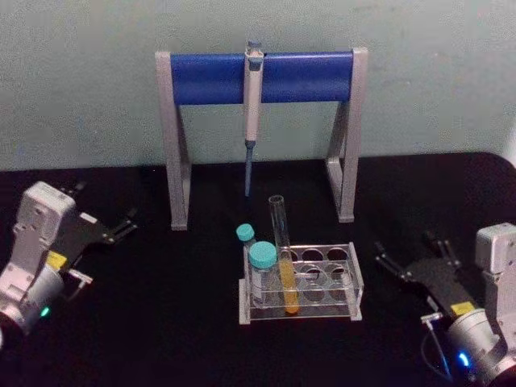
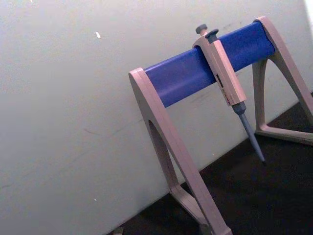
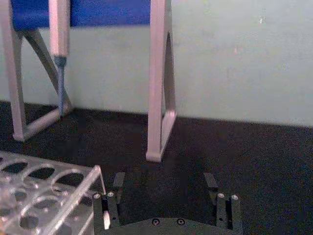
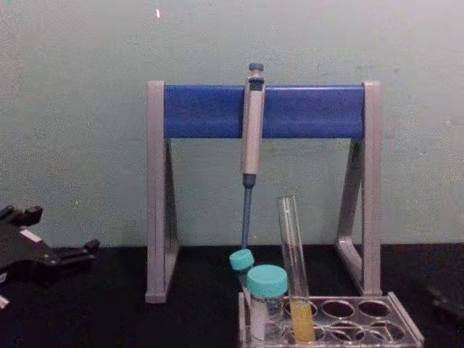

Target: Pick up the test tube from the test tube rack, shake it, then place it back into the test tube rack.

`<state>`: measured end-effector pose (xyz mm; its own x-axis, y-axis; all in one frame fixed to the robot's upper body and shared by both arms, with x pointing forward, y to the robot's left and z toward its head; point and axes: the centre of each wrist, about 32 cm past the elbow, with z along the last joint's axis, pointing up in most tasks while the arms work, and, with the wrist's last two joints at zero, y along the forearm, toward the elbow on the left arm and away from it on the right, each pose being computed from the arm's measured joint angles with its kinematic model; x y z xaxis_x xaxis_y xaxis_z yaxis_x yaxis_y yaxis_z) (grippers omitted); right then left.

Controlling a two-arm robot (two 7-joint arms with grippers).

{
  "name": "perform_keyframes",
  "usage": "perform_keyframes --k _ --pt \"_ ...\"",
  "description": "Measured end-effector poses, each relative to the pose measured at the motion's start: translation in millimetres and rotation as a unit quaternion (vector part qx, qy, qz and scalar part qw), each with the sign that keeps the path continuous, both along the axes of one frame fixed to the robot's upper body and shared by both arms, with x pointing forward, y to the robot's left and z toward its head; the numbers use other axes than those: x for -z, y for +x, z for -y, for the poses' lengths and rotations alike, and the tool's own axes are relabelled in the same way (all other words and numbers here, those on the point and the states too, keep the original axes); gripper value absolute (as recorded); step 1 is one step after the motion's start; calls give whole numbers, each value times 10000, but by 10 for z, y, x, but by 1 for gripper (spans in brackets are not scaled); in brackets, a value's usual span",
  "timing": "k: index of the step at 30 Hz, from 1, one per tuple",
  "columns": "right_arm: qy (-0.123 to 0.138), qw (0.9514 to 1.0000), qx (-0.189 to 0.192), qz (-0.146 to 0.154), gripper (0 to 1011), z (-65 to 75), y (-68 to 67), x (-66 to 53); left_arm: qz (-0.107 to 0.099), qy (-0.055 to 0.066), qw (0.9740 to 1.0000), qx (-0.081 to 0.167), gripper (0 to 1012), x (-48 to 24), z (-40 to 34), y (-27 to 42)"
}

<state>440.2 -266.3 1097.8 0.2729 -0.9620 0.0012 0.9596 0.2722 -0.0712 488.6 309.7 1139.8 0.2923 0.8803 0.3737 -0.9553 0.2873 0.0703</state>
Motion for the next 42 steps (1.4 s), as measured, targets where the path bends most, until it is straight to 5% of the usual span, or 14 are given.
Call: perform_keyframes --k 9,42 --pt "-27 9995 -17 -301 1000 -29 25 114 0 0 10000 0 1001 0 0 0" --pt "-33 9997 -20 -254 1000 -24 20 93 0 0 10000 0 1001 0 0 0"
